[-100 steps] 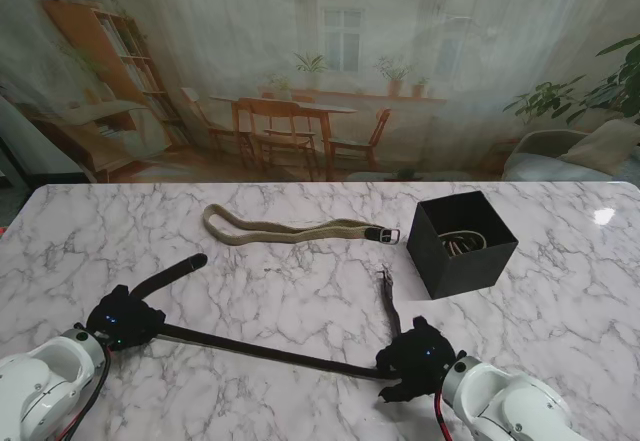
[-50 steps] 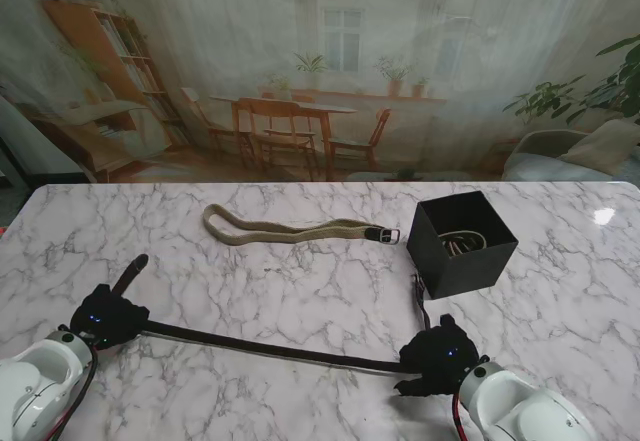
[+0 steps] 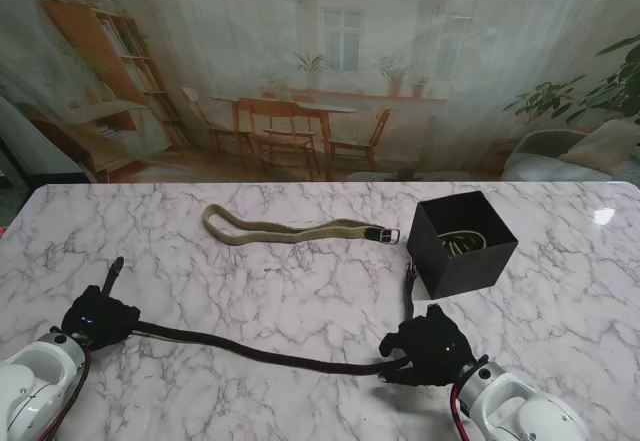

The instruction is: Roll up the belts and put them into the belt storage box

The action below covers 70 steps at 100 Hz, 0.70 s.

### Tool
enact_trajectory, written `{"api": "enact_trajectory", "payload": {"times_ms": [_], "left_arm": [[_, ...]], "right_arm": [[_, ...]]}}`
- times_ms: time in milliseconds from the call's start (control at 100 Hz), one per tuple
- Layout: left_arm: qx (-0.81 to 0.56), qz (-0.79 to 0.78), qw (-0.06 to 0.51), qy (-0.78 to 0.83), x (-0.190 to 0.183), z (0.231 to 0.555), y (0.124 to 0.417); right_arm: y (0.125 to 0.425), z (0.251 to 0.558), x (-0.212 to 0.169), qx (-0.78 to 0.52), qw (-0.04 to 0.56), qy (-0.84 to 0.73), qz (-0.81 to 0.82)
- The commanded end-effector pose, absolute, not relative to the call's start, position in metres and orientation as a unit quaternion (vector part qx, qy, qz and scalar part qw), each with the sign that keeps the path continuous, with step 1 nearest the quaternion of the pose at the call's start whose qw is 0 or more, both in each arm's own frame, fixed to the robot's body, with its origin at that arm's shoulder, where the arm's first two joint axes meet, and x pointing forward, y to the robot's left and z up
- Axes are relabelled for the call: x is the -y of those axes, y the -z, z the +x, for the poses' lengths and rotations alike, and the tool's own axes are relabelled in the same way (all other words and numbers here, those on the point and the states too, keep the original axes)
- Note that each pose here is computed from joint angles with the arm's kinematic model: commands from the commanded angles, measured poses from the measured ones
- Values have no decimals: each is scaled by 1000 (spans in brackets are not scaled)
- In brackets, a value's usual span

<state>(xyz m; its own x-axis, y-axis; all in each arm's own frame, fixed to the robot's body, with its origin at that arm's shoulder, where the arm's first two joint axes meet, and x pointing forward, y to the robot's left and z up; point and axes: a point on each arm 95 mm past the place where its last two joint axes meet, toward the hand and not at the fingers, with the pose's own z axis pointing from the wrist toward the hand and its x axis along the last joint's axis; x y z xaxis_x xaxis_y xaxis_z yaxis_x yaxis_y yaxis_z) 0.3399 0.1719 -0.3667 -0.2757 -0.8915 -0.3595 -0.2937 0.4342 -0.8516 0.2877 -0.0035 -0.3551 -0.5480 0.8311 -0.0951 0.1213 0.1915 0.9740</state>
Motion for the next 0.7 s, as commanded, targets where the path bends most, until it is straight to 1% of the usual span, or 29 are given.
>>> {"api": "enact_trajectory", "payload": {"times_ms": [0, 160, 330, 690], "left_arm": [[-731, -420, 428, 325, -176, 333, 379], [-732, -419, 427, 326, -176, 334, 379], [-732, -418, 428, 326, -177, 334, 379], [-727, -421, 433, 326, -180, 331, 378]], "right_arm": [[354, 290, 2, -695, 327, -531, 357], [350, 293, 7, -691, 334, -535, 354], [351, 300, 14, -690, 355, -528, 345], [351, 317, 33, -740, 400, -444, 310]]}}
